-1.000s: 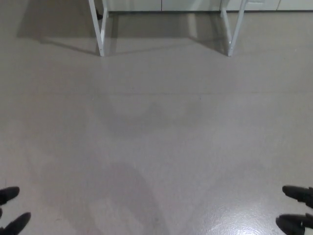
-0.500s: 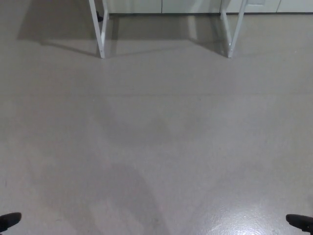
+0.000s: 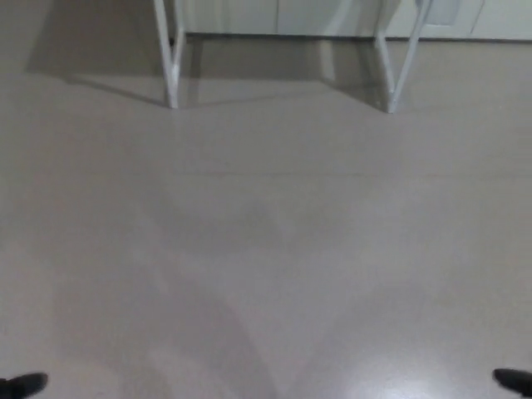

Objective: The robot walk towards a table in front and click the button on the base of the boilling pot using its left middle finger

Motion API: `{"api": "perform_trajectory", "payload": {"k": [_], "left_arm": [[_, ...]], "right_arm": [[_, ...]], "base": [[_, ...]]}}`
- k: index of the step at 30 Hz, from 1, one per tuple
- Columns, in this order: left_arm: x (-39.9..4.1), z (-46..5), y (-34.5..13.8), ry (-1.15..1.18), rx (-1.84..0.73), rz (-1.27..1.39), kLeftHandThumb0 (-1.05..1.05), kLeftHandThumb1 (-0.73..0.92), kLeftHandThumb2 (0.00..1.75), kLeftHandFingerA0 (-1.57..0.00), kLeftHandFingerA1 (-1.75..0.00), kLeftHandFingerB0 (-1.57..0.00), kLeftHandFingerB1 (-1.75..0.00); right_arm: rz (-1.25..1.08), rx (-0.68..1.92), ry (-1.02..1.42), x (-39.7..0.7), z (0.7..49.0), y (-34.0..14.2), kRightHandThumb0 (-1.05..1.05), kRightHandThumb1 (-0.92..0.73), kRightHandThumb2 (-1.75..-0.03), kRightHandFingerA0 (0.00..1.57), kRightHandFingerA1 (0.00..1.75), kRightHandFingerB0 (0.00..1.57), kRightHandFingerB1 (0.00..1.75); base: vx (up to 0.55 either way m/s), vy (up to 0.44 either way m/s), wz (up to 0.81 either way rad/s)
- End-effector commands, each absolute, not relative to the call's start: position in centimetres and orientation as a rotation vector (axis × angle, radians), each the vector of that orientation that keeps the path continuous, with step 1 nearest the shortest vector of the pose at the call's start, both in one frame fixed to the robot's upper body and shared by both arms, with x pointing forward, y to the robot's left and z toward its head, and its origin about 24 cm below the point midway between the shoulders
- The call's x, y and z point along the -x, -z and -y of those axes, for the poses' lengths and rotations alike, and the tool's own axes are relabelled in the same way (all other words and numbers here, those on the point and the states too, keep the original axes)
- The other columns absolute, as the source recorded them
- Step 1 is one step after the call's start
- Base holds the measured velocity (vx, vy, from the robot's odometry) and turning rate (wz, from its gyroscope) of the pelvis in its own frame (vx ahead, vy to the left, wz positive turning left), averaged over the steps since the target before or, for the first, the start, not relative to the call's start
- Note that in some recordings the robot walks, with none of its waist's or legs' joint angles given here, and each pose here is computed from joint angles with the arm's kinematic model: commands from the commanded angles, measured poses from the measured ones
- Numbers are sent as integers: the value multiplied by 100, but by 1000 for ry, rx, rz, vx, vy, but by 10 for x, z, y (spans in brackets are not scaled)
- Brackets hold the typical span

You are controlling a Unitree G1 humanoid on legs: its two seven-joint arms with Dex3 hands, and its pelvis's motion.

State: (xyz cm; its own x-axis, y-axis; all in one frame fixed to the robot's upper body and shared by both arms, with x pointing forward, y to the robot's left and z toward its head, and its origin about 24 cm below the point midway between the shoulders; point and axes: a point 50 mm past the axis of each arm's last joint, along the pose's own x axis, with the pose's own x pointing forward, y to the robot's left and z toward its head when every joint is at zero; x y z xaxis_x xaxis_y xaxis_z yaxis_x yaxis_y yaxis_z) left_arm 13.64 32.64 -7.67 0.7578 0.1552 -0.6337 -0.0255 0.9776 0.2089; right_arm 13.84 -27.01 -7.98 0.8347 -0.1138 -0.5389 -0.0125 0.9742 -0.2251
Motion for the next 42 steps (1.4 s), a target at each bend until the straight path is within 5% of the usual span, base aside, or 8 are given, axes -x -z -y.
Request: {"api": "perform_trajectory", "payload": {"k": [1,42], "left_arm": [[-136,-330,72,-98,-227,-680,-39,40,66,-62,-49,-44,-43],[-129,-331,75,-84,-237,-702,-39,41,67,-60,-49,-43,-43]], "right_arm": [[-574,238,54,-138,274,79,-17,-41,-51,78,56,55,52],[-590,253,23,-134,272,82,-21,-40,-57,80,62,54,54]], "base": [[167,177,14],[224,-45,5]]}}
